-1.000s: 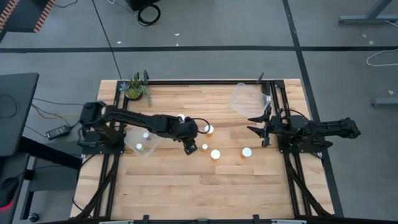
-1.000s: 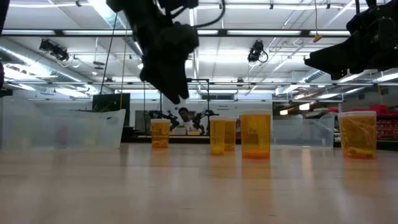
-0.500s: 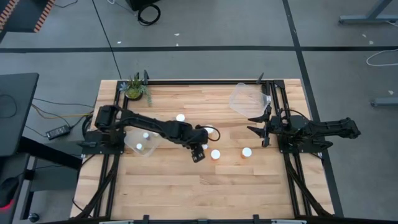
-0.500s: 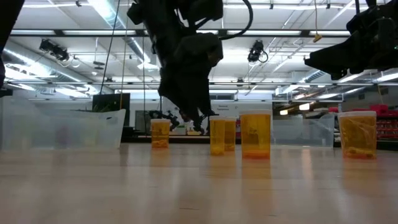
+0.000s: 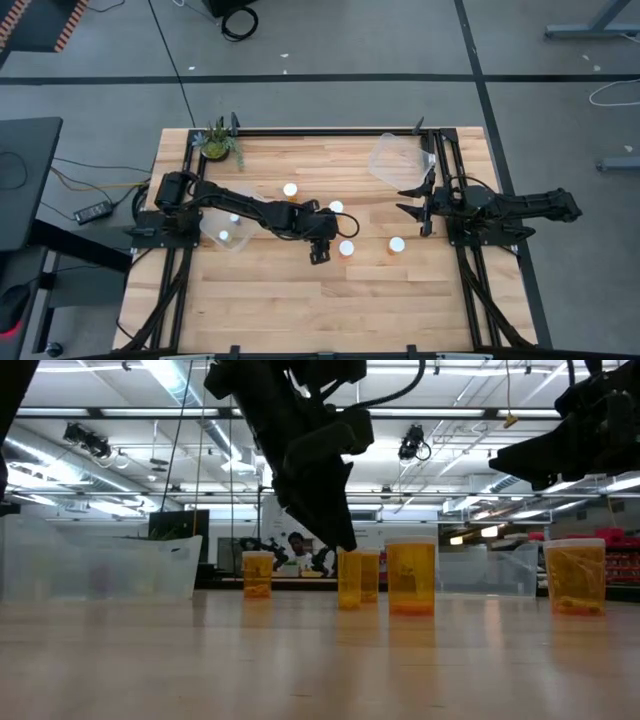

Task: Pick and place medicine bottles into bin by pill shape (circle, oval)
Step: Put the small orange pill bottle into the left transparent bin

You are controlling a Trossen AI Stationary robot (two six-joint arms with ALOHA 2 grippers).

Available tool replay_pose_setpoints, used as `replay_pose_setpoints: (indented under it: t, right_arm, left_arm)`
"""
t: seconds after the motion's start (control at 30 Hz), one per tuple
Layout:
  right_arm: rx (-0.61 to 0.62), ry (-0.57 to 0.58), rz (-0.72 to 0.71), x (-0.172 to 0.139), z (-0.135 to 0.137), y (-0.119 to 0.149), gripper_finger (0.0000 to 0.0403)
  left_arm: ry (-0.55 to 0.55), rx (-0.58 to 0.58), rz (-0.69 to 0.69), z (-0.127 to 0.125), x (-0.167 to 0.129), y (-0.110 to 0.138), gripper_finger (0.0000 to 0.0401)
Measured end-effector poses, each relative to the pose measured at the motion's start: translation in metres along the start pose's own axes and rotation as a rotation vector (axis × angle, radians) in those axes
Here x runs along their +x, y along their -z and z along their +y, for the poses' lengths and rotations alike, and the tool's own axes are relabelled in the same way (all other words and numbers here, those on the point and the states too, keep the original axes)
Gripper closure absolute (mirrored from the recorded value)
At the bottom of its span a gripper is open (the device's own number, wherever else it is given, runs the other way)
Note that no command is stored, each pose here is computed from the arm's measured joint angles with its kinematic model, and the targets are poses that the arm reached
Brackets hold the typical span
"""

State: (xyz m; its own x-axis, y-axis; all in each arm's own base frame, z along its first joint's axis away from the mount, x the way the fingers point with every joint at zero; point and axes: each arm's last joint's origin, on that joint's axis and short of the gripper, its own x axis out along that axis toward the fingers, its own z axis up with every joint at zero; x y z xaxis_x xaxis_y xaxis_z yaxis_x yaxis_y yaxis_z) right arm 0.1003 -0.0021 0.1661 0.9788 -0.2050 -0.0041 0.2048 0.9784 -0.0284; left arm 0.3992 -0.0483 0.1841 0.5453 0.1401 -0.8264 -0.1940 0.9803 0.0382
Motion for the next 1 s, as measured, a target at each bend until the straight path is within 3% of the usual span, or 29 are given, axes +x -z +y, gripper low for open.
replay_pose_setpoints:
  t: [0.57, 1.0]
  right_arm:
    - [-0.003, 0.001, 0.010, 0.001, 0.000, 0.001, 0.0225]
    - [-0.004, 0.001, 0.013, 0.001, 0.000, 0.001, 0.0225]
  left_arm:
    - [0.011, -0.022, -0.041, -0.001, 0.000, -0.004, 0.0192]
    - [0.005, 0.001, -0.008, -0.005, 0.019, 0.003, 0.0218]
